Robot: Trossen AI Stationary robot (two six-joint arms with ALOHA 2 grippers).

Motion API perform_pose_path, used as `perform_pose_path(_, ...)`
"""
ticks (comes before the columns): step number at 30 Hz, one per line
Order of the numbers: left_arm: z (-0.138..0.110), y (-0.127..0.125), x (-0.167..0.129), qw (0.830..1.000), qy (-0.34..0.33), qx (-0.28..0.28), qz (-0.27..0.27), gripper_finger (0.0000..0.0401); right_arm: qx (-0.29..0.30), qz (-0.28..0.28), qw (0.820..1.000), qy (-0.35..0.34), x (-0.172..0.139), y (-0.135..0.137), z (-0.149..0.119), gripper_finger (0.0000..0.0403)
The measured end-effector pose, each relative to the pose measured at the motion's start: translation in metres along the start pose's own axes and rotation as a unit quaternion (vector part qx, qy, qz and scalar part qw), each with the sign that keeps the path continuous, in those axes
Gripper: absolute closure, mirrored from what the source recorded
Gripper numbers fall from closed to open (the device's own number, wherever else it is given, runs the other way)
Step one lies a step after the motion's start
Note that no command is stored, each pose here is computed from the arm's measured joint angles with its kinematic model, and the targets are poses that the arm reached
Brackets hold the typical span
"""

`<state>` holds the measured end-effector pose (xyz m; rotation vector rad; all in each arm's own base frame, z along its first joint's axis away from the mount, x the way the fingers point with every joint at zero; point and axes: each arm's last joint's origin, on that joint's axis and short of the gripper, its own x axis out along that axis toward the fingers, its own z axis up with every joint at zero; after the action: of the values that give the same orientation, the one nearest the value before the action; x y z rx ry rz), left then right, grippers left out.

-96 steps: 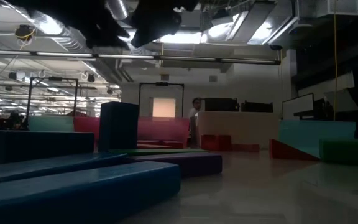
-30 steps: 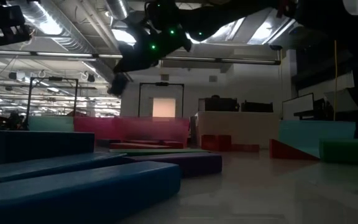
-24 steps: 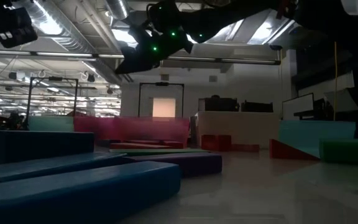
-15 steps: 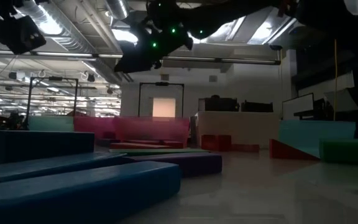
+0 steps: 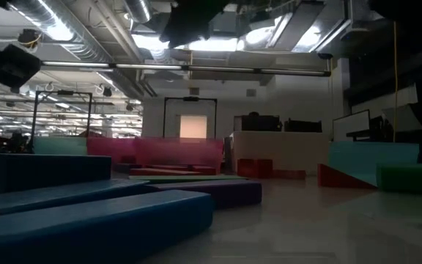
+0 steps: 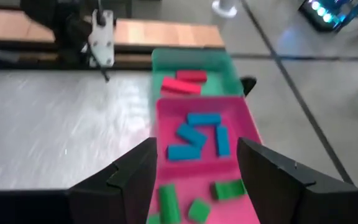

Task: Sort blocks
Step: Put the blue block into the left pink bin

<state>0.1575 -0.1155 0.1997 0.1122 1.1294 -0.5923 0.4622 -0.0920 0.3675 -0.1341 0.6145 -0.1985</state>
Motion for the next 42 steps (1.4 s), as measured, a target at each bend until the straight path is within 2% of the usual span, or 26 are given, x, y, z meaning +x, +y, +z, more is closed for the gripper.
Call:
perform_pose_path(5,0.009,-0.007,0.02,1.0,-0.009,0.027,0.01,0.0171,-0.015,0.026,0.999,0.044,-0.023,0.018,0.006,0.0181)
perform_pose_path(14,0.008,-0.017,0.049,0.998,0.034,0.056,0.006,0.0171,0.029,0.071,0.994,0.08,-0.067,0.054,0.011,0.0181)
perform_pose_path(22,0.001,-0.017,0.073,0.995,0.079,0.036,0.056,0.0175,0.035,0.103,0.989,0.101,-0.113,0.083,0.012,0.0181)
perform_pose_path(26,0.001,-0.016,0.079,0.993,0.088,0.02,0.071,0.0213,0.025,0.12,0.982,0.147,-0.13,0.1,0.004,0.0181)
perform_pose_path(31,0.0,-0.015,0.079,0.993,0.087,0.015,0.078,0.0306,0.011,0.112,0.959,0.26,-0.149,0.123,-0.017,0.0181)
perform_pose_path(32,0.0,-0.015,0.079,0.993,0.087,0.008,0.079,0.0319,0.007,0.106,0.956,0.272,-0.15,0.129,-0.02,0.0181)
perform_pose_path(38,0.002,-0.015,0.07,0.992,0.064,-0.076,0.075,0.0319,-0.03,0.123,0.948,0.291,-0.148,0.166,-0.034,0.0181)
perform_pose_path(42,0.011,-0.019,0.053,0.988,0.02,-0.144,0.055,0.0319,-0.024,0.093,0.936,0.338,-0.139,0.183,-0.054,0.0181)
